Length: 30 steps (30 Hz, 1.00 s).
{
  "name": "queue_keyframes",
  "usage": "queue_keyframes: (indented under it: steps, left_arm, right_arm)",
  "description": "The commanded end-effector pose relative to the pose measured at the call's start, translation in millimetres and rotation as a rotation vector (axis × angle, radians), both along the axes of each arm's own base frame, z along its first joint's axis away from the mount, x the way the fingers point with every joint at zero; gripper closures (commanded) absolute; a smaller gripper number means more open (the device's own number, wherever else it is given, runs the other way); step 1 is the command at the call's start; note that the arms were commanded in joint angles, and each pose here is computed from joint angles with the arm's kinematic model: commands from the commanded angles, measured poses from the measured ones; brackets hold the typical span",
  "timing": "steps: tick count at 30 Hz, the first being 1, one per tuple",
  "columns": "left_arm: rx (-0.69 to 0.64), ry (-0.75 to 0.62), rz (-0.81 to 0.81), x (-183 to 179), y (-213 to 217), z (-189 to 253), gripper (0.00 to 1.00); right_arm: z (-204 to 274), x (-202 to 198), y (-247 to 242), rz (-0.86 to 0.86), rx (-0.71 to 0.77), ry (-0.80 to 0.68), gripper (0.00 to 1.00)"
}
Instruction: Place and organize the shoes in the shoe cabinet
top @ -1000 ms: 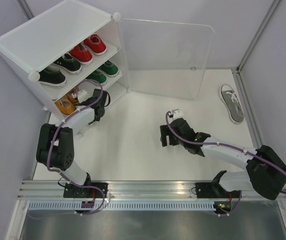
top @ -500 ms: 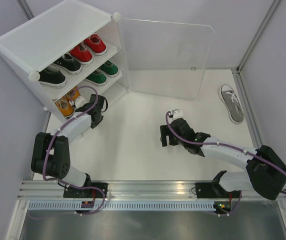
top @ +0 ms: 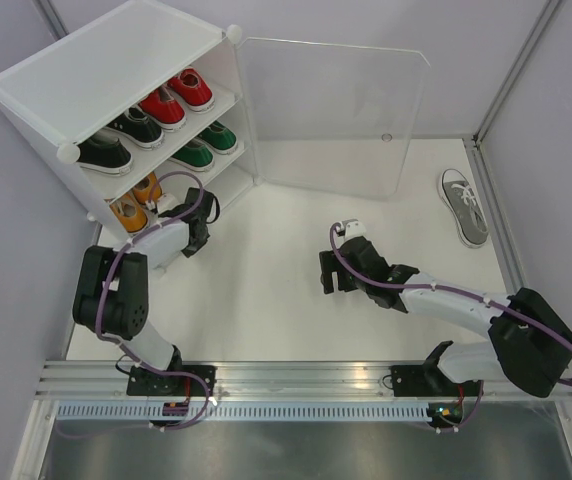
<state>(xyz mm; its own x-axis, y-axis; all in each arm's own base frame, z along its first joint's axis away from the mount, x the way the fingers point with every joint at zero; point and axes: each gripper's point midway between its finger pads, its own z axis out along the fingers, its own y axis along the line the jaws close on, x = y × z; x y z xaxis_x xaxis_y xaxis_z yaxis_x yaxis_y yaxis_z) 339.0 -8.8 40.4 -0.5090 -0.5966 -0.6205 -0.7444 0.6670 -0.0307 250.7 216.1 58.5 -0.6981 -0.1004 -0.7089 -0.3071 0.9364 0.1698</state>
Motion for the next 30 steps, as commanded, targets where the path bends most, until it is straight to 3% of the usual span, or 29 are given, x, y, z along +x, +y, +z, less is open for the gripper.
queue_keyframes:
  steps: [1,16,20,25,30]
  left_arm:
    - [0.048,-0.077,-0.020,31.8,9.6,20.0,0.71]
    - [0.034,-0.093,-0.030,41.4,16.1,25.0,0.67]
    - [-0.048,-0.104,-0.069,29.5,-0.4,28.0,0.58]
    - [-0.130,-0.107,-0.130,1.6,-21.5,42.6,0.40]
    - [-0.211,-0.116,-0.254,-29.1,-51.8,57.3,0.32]
  right_arm:
    - [1.7,5.3,1.9,-0.004,0.007,-0.022,0.11]
    - [3.0,7.0,2.8,0.000,-0.001,-0.023,0.11]
    - [12.1,9.1,-1.1,-0.011,-0.013,-0.041,0.11]
    - [36.5,14.0,-9.7,-0.052,-0.025,-0.083,0.11]
    - [63.9,21.3,-23.1,-0.118,-0.053,-0.128,0.10]
